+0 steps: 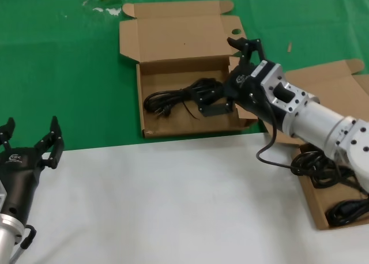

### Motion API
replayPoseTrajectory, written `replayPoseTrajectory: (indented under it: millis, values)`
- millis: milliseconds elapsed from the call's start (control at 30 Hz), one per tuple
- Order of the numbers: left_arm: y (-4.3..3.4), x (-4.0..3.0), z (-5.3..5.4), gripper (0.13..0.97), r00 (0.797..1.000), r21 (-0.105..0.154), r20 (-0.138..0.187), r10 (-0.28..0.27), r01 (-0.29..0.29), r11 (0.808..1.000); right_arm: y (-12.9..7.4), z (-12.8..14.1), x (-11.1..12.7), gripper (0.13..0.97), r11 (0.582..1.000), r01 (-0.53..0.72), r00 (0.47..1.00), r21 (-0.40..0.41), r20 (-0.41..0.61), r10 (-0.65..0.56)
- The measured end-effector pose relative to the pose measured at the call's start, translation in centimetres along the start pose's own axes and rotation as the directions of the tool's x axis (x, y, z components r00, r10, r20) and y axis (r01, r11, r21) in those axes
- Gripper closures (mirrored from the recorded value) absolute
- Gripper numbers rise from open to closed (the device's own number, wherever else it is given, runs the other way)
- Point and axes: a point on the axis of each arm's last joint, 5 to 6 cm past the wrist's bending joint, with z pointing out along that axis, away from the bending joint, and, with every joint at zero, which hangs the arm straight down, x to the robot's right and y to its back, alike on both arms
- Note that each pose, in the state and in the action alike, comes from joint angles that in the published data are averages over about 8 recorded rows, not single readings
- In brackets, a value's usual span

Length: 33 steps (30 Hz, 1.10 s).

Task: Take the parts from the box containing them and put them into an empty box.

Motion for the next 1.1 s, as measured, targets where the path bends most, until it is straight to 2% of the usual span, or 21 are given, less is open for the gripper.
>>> replayPoseTrajectory:
  millis: [133,400,433,700,1000,1100]
  values:
    - [0.0,0.0,0.0,0.608,1.0,0.0,0.0,0.0,0.0,1.0,0.6,-0.6,-0.7,0.13,0.999,-0.043,0.998,0.011,-0.038,0.043]
    - [0.0,0.0,0.0,0.393,1.0,0.0,0.0,0.0,0.0,1.0,1.8,-2.1,-2.1,0.13,0.992,-0.125,0.985,0.03,-0.118,0.128]
    - [0.0,0.0,0.0,0.393,1.0,0.0,0.0,0.0,0.0,1.0,1.9,-2.3,-2.3,0.13,0.99,-0.136,0.982,0.032,-0.128,0.139]
    - [0.0,0.0,0.0,0.24,1.0,0.0,0.0,0.0,0.0,1.0,3.1,-3.9,-3.6,0.13,0.976,-0.215,0.952,0.045,-0.212,0.22]
    - [0.0,0.0,0.0,0.153,1.0,0.0,0.0,0.0,0.0,1.0,4.4,-6.0,-5.0,0.13,0.952,-0.3,0.902,0.054,-0.309,0.301]
    - [0.0,0.0,0.0,0.148,1.0,0.0,0.0,0.0,0.0,1.0,4.8,-6.8,-5.4,0.13,0.943,-0.327,0.881,0.056,-0.342,0.326]
